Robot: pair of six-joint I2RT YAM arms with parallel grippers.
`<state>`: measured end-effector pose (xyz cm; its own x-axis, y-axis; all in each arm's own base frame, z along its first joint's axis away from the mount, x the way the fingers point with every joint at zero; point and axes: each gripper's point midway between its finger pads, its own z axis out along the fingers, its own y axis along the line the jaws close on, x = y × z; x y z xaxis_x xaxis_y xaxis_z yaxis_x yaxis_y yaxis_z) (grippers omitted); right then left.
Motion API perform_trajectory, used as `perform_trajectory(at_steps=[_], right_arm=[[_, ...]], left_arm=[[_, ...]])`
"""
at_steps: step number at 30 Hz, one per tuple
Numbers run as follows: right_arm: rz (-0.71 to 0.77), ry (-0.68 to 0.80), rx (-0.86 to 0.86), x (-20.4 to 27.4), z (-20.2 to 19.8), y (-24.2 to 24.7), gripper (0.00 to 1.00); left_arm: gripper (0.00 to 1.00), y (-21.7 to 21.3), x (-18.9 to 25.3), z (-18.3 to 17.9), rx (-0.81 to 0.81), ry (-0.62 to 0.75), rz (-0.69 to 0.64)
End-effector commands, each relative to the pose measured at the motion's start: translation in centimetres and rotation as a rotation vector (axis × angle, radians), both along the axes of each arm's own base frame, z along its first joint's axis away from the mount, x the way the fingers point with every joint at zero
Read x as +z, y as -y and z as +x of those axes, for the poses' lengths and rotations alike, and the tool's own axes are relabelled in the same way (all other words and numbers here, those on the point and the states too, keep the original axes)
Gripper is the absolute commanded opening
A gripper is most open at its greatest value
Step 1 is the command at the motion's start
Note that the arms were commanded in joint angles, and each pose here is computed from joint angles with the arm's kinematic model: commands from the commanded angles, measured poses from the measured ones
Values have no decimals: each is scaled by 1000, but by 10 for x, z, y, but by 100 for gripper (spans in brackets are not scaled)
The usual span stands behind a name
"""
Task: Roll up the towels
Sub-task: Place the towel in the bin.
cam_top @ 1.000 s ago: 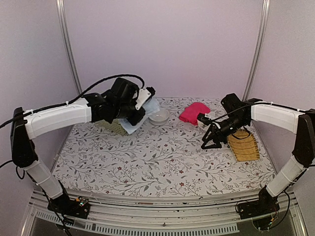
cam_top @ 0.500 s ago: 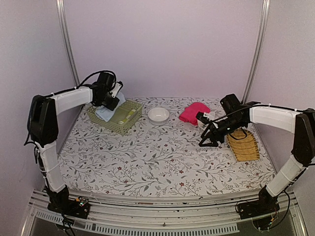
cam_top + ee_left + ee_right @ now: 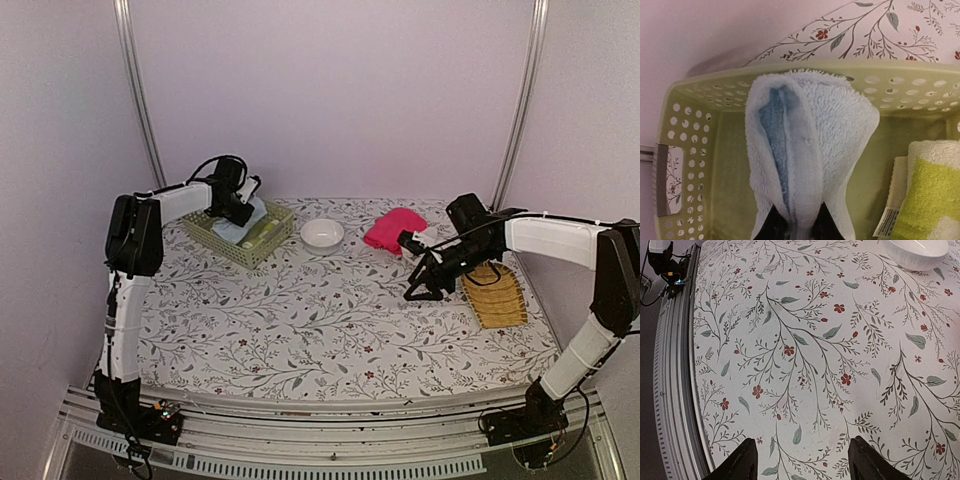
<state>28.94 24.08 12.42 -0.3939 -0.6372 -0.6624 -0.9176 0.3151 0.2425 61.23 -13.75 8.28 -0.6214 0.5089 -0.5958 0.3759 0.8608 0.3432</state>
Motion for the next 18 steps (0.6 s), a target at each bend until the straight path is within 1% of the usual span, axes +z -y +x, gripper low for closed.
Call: perform_trajectory(at_steps=[1,9,13,18], right_arm=[[-22,-18,-8,-11,0,4,64],[-26,-39,-1,-16,0,2,64],[-26,-51,3,-18,-1,2,64],[-30,-61,4,-20,-2,2,65]], left_arm=[[0,15,-24,-5,-37,-67,-5],[1,39,-42,-32,-75,-130,-11],[3,54,-41,-42,-107,-153,-84],[7,63,-46,-46,-130,-191,-136]])
